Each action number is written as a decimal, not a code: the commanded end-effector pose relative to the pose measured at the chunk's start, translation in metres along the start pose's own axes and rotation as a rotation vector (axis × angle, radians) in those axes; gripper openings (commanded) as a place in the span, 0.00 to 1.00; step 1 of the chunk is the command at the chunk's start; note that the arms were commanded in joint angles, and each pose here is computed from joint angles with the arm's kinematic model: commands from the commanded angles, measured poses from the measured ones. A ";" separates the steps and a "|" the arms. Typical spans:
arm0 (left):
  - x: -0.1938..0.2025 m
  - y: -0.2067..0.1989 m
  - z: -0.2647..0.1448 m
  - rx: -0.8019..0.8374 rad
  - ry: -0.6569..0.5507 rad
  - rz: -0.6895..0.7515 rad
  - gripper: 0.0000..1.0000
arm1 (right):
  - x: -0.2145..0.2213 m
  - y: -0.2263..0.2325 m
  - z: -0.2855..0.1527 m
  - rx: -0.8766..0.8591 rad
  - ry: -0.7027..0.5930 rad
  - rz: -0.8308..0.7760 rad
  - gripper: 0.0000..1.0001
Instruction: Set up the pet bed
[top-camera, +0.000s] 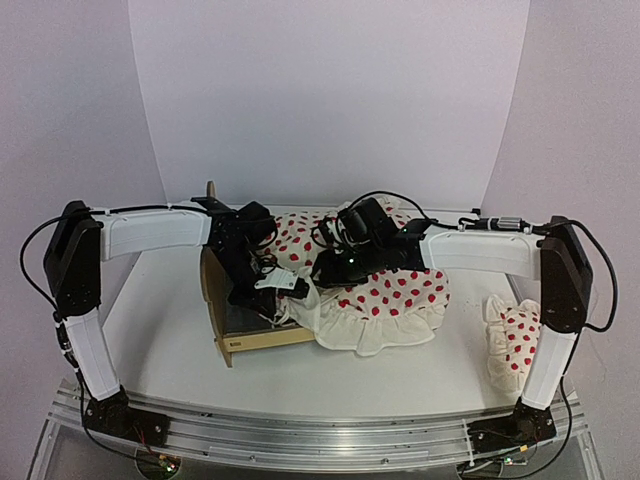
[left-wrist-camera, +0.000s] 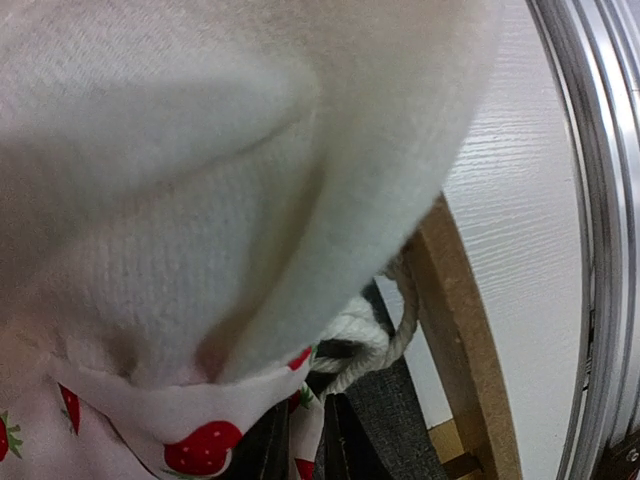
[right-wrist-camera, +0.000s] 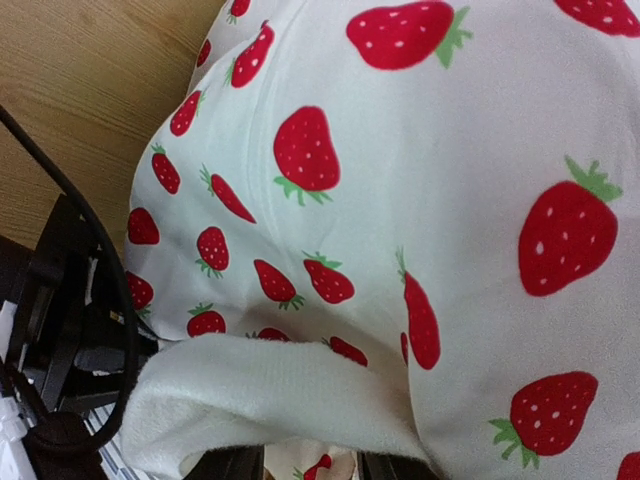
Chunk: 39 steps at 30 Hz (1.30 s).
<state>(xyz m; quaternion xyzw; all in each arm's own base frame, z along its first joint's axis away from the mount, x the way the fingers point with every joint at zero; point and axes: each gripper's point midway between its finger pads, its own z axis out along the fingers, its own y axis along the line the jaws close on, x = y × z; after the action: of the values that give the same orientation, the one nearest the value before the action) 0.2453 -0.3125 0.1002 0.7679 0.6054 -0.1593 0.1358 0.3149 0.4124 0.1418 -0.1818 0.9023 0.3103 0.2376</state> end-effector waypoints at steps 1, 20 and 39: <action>0.010 0.016 0.003 -0.065 0.064 0.018 0.14 | -0.019 0.011 -0.018 -0.024 -0.066 -0.025 0.32; 0.021 0.001 0.006 -0.061 0.093 0.110 0.34 | -0.017 0.009 -0.018 -0.022 -0.061 -0.021 0.32; 0.005 -0.036 0.006 0.076 -0.008 0.190 0.23 | -0.017 0.010 -0.017 -0.023 -0.059 -0.019 0.32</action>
<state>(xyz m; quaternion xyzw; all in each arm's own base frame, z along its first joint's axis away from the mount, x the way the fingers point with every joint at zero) 0.2352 -0.2954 0.0799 0.8139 0.5530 -0.1294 0.1225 0.3151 0.4122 0.1417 -0.1837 0.9020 0.3092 0.2389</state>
